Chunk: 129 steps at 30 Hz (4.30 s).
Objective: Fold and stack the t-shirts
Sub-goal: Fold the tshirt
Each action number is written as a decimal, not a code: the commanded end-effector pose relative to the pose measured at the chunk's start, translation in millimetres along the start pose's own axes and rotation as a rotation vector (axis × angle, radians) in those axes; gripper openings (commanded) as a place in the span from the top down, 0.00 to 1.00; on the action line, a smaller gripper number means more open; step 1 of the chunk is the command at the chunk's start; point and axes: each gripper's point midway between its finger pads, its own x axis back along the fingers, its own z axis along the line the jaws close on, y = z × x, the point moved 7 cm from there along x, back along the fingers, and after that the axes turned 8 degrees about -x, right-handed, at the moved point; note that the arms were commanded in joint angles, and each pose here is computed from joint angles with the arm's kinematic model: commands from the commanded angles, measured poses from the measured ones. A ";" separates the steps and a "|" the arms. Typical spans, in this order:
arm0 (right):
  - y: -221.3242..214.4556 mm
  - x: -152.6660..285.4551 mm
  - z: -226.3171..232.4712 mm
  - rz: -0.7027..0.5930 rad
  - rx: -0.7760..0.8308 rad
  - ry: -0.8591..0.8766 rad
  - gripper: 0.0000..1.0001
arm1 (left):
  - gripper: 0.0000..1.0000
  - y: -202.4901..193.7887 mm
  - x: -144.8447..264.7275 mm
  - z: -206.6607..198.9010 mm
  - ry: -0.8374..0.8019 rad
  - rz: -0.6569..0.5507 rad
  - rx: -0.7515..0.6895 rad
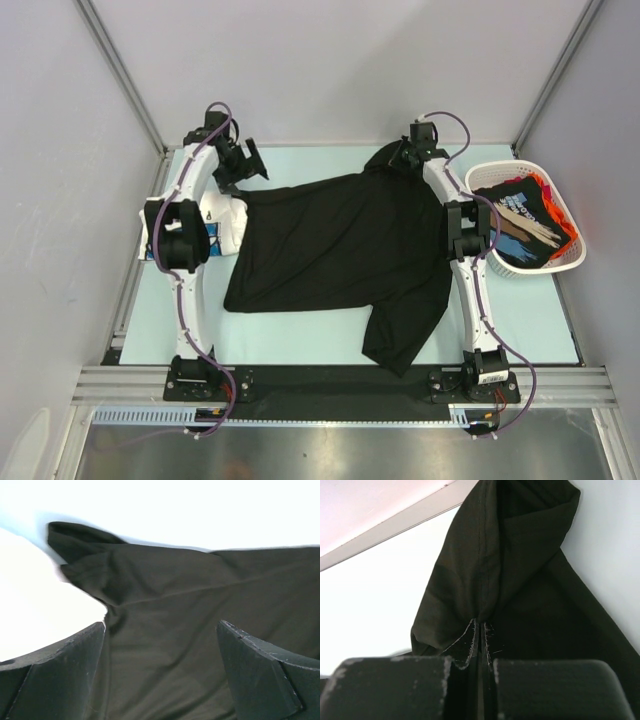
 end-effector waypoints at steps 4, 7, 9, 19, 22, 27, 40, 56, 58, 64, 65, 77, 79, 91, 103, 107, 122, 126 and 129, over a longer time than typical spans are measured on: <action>40.1 52.4 43.0 -0.107 0.082 0.027 1.00 | 0.00 9.4 -23.0 21.1 0.104 -0.008 0.033; 48.9 64.7 50.6 -0.131 0.091 0.032 1.00 | 0.00 17.5 -24.6 22.8 0.130 -0.046 0.032; 55.4 73.9 55.4 -0.146 0.101 0.038 1.00 | 0.00 20.8 -24.9 24.2 0.150 -0.068 0.044; 70.1 92.8 53.6 -0.189 0.123 -0.002 1.00 | 0.00 37.9 -31.1 20.0 0.130 -0.158 0.072; 75.4 95.4 51.6 -0.212 0.121 -0.020 1.00 | 0.00 35.9 -38.2 24.0 0.148 -0.146 0.064; 91.7 100.5 45.2 -0.263 0.106 -0.040 1.00 | 0.00 33.5 -47.5 28.3 0.166 -0.130 0.058; 102.9 91.3 27.8 -0.308 0.070 -0.071 1.00 | 0.00 37.9 -65.2 20.0 0.188 -0.134 0.018; 94.6 90.3 37.9 -0.293 0.082 -0.055 1.00 | 0.80 27.7 -99.2 10.8 0.000 -0.067 0.034; 93.9 90.7 37.2 -0.290 0.081 -0.061 1.00 | 1.00 25.1 -99.7 17.3 0.009 -0.047 0.062; 90.2 90.7 40.9 -0.287 0.084 -0.060 1.00 | 1.00 30.4 -84.2 32.0 0.047 -0.065 0.081; 91.0 91.4 41.3 -0.292 0.084 -0.061 1.00 | 1.00 33.0 -80.9 31.7 0.054 -0.078 0.077; 96.5 104.1 66.3 -0.364 0.098 -0.029 1.00 | 1.00 89.3 -20.6 25.7 -0.035 -0.321 0.093; 101.2 111.5 73.5 -0.388 0.104 -0.016 1.00 | 1.00 99.0 -5.2 22.4 -0.062 -0.366 0.087; 111.8 159.9 89.2 -0.417 0.134 -0.003 1.00 | 1.00 75.8 9.1 22.1 -0.217 -0.219 0.122; 39.4 210.3 35.1 -0.202 0.081 -0.174 1.00 | 1.00 47.4 18.1 26.3 -0.210 -0.083 0.175; 6.7 215.8 12.3 -0.094 0.063 -0.215 1.00 | 1.00 43.8 23.4 31.4 -0.204 -0.058 0.195; -42.6 224.1 -32.6 0.141 0.018 -0.378 1.00 | 1.00 -5.8 32.6 35.7 -0.208 0.183 0.204; -65.5 217.6 -47.7 0.245 -0.035 -0.410 1.00 | 1.00 -22.1 28.7 41.1 -0.190 0.239 0.222; -80.8 209.1 -59.0 0.327 -0.073 -0.448 1.00 | 1.00 -30.6 25.6 45.9 -0.156 0.279 0.229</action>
